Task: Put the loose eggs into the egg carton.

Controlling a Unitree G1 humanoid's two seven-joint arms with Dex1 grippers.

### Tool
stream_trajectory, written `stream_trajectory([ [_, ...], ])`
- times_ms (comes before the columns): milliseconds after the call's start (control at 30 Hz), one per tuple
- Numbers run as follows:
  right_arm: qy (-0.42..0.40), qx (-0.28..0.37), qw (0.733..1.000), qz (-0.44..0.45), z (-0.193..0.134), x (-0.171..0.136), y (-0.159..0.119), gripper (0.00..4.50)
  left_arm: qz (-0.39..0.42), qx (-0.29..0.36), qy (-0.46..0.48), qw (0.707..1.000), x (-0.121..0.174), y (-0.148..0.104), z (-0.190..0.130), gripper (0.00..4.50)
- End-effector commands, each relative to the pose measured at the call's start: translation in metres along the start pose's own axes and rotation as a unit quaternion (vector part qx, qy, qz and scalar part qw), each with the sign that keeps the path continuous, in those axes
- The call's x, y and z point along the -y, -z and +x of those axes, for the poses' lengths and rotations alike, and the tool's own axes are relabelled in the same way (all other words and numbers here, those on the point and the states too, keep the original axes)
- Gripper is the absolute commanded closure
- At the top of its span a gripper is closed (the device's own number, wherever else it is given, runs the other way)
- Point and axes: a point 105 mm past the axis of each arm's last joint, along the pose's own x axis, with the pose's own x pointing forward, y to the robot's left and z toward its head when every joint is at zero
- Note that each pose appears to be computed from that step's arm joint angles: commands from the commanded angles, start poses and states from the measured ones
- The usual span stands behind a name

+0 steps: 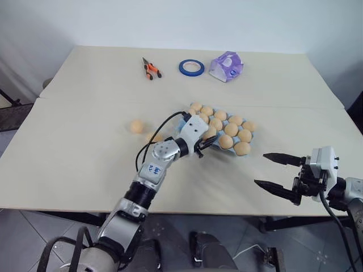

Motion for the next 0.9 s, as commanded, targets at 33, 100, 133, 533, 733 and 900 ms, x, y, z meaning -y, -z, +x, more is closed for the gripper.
stream_trajectory([
  [33,0.002,0.014,1.0,-0.021,0.0,-0.003,-0.009,0.0,0.019,0.032,0.005,0.999,-0.002,-0.018,0.01,2.92],
  [100,0.006,0.013,1.0,-0.02,-0.001,-0.004,-0.008,0.0,0.019,0.034,0.006,0.999,-0.005,-0.019,0.014,2.92],
  [133,0.007,0.012,1.0,-0.019,-0.002,-0.004,-0.007,0.0,0.009,0.036,0.013,0.999,-0.004,-0.019,0.015,2.92],
  [533,0.011,0.012,1.0,-0.016,-0.001,-0.005,-0.005,0.0,0.009,0.046,0.02,0.999,0.003,-0.021,0.012,0.02],
  [733,0.01,0.02,1.0,-0.017,0.0,-0.003,-0.007,0.0,0.02,0.07,0.014,0.997,-0.001,-0.029,-0.016,0.02],
  [900,0.004,0.052,0.999,-0.009,-0.001,-0.005,-0.009,0.0,-0.003,0.125,0.022,0.992,-0.006,-0.032,-0.081,0.02],
])
